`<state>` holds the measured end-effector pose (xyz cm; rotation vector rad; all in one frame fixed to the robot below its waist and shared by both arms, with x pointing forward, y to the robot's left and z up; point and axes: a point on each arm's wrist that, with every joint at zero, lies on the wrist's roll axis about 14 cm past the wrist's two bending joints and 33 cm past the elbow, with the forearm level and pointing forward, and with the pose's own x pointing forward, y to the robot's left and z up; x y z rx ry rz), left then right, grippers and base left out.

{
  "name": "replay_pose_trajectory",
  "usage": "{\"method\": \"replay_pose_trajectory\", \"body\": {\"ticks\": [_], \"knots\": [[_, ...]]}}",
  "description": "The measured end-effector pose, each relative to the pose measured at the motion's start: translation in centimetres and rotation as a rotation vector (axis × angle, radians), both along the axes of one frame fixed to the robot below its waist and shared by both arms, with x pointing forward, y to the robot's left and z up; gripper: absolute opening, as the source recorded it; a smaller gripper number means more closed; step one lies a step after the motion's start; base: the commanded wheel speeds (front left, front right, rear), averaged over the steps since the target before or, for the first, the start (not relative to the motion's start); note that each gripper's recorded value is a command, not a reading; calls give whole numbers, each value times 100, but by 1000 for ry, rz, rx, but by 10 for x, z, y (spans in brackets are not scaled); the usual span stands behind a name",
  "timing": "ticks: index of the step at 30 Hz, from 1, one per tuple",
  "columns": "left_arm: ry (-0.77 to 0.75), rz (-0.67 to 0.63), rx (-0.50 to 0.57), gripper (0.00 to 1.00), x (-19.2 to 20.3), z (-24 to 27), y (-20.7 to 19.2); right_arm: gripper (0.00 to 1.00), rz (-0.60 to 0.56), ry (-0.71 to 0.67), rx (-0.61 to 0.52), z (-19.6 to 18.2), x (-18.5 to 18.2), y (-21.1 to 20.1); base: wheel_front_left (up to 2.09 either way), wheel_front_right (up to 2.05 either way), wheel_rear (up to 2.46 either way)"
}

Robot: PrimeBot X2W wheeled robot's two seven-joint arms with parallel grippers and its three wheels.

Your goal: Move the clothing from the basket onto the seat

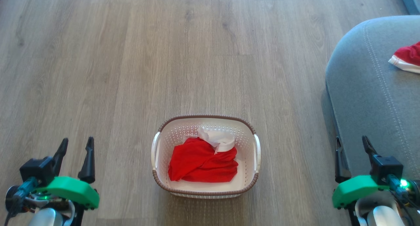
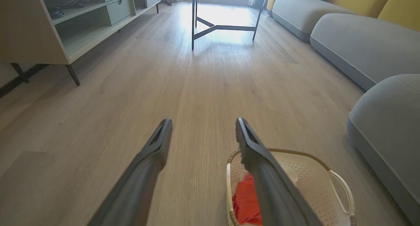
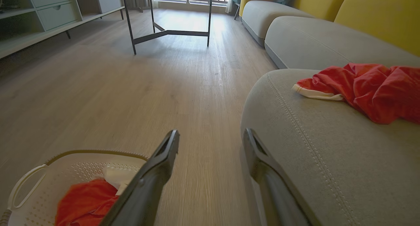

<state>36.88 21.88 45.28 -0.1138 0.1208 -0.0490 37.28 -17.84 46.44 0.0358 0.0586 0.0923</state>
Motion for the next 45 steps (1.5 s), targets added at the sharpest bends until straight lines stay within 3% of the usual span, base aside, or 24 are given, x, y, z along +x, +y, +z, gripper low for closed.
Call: {"method": "replay_pose_trajectory", "body": {"ticks": [27,35,45], "knots": [[15,-10,4,100,18,-12,-9,100,-33,3,3,-3,10,-7,0,0,0],[13,-75,-3,100,60,-22,-30,100,-64,-5,-6,-8,44,-19,0,0,0],[69,-160,18,100,118,-71,-49,100,-87,-13,-26,-31,102,-30,0,0,0]]}}
